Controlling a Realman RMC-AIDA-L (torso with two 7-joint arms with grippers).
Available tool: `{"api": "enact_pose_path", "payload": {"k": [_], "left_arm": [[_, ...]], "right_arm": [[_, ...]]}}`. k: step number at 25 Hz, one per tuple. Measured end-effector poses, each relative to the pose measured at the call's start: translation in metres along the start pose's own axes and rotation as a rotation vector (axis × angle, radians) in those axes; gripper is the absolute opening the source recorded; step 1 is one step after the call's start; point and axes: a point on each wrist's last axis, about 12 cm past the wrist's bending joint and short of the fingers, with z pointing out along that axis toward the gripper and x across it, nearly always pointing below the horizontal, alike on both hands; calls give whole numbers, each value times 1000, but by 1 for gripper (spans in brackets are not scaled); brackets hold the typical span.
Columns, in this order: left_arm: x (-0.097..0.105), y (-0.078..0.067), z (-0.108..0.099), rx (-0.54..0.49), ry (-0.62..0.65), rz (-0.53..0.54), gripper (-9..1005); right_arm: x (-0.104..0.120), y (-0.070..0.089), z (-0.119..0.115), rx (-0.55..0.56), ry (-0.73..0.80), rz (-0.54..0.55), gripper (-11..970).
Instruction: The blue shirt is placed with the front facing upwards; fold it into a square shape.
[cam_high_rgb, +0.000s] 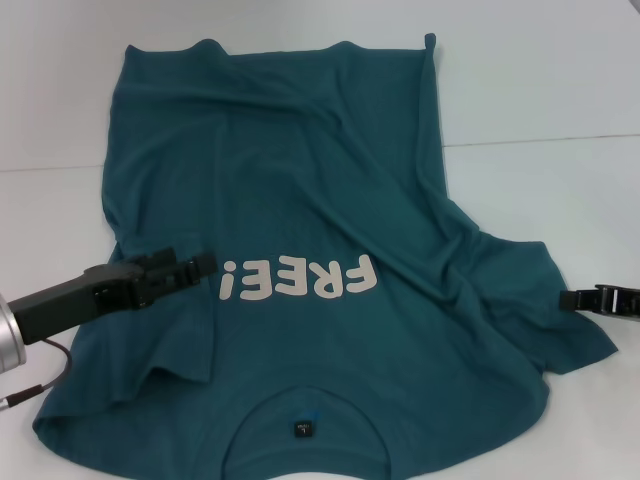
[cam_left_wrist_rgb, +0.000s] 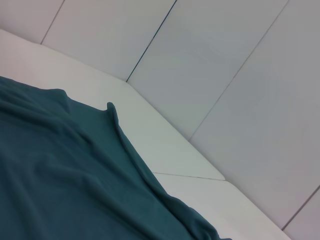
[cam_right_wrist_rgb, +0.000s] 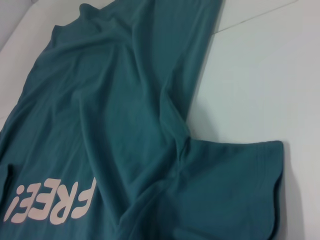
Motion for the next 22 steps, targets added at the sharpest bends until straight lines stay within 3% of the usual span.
{"api": "enact_pose_path", "payload": {"k": [4,22], "left_arm": [[0,0,0,0,-1,0,904],[0,2,-1,-11,-9,-6,904]], "right_arm": [[-1,-1,-2,2,-14,5,-1],[-4,-29,-38,60,-150,82,15]]}}
